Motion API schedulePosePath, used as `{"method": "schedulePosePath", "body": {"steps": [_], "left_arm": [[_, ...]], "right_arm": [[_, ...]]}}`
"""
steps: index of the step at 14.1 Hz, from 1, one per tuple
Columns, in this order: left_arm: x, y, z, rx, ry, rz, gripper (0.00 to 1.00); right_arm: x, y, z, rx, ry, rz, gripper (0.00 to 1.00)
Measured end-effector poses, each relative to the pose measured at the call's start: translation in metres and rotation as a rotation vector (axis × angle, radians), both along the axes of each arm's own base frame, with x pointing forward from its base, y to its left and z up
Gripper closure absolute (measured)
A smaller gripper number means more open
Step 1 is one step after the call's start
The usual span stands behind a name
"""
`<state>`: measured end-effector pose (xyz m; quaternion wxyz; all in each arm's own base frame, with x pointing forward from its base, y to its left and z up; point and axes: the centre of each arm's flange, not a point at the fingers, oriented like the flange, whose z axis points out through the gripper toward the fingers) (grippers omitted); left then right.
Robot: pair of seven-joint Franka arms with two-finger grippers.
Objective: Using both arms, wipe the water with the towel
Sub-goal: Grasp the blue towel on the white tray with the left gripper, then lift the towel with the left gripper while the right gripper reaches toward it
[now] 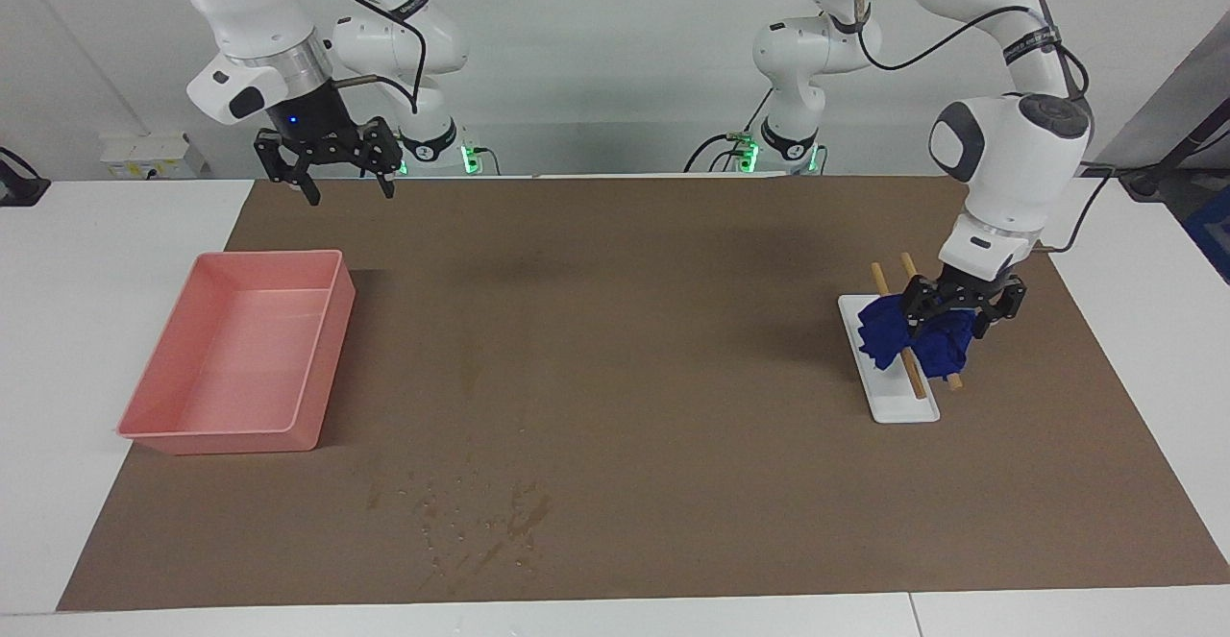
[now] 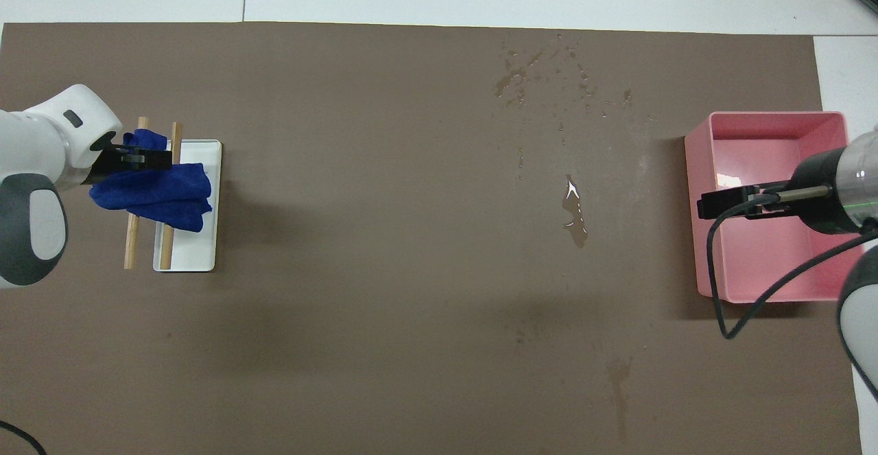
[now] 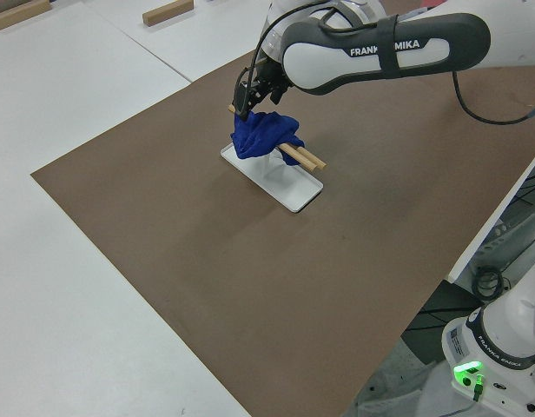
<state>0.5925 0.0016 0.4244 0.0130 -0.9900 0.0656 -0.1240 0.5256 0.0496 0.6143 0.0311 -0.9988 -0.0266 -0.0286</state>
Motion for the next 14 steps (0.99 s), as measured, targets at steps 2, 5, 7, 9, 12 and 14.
{"method": "schedulePosePath", "body": {"steps": [2,5,7,9,12,14], "left_arm": [[-0.003,0.0,-0.007,0.04,-0.001,-0.027,0.0],[-0.003,0.001,-0.002,0.056,-0.009,-0.036,0.26],[-0.004,0.004,0.0,0.057,-0.007,-0.031,0.31],[-0.004,0.005,0.001,0.056,-0.001,-0.028,0.57],[-0.003,0.003,0.008,0.057,0.004,-0.029,0.73],[-0.003,0.003,0.011,0.057,0.012,-0.028,0.77]], "right_arm": [[0.011,0.003,-0.008,0.023,-0.015,-0.002,0.0],[0.018,0.024,-0.022,0.038,-0.011,-0.025,0.0],[0.015,0.06,-0.033,0.046,0.002,-0.042,0.0],[0.008,0.097,-0.043,0.073,0.009,-0.092,0.0],[0.01,0.113,-0.053,0.182,-0.003,-0.24,0.0],[0.017,0.107,-0.062,0.242,-0.017,-0.328,0.0]]}}
